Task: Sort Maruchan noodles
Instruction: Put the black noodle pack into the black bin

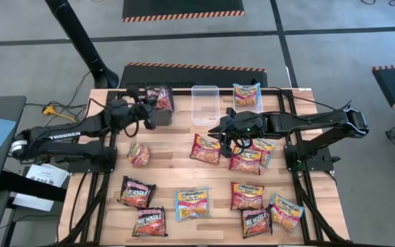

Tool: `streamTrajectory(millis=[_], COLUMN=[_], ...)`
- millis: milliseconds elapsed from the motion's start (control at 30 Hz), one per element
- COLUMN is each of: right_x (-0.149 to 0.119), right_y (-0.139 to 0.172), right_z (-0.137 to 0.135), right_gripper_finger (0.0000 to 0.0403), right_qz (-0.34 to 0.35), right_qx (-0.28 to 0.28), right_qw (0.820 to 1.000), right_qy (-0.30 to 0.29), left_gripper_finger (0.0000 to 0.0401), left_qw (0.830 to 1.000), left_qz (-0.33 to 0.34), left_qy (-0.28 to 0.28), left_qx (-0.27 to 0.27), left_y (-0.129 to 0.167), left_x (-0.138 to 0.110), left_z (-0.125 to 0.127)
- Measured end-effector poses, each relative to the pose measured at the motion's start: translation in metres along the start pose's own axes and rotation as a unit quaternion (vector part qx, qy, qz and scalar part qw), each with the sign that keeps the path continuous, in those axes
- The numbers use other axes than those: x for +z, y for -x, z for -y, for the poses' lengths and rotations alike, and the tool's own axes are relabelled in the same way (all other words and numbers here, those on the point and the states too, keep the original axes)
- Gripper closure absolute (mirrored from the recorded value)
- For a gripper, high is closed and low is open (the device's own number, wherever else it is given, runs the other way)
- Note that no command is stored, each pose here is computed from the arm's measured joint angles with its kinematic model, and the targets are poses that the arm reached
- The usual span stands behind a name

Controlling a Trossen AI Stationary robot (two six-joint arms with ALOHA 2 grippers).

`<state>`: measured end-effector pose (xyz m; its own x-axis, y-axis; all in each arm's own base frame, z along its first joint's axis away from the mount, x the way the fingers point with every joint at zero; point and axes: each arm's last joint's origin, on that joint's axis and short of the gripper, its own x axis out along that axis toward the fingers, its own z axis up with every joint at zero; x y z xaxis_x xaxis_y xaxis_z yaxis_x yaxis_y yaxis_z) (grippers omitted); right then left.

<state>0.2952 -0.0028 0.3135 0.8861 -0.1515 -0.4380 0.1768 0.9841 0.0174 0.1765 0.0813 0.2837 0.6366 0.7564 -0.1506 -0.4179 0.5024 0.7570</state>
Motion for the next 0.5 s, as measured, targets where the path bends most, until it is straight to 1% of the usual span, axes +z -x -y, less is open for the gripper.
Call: streamTrajectory(millis=[233, 333, 500], right_x=[0.000, 0.000, 0.000], right_y=[0.000, 0.000, 0.000], right_z=[0.000, 0.000, 0.000], right_gripper_finger=[0.0316, 0.0316, 0.0316], right_qz=[0.000, 0.000, 0.000], right_qx=[0.000, 0.000, 0.000], right_qw=[1.000, 1.000, 1.000], right_qy=[0.000, 0.000, 0.000], left_gripper_finger=[0.0401, 0.0401, 0.0401], left_qw=[1.000, 1.000, 0.999], left_qz=[-0.004, -0.008, -0.011], left_qy=[0.013, 0.016, 0.004], left_qx=[0.023, 0.021, 0.029], left_y=[-0.013, -0.019, -0.033], left_x=[-0.019, -0.027, -0.037], left_z=[-0.024, -0.029, -0.035])
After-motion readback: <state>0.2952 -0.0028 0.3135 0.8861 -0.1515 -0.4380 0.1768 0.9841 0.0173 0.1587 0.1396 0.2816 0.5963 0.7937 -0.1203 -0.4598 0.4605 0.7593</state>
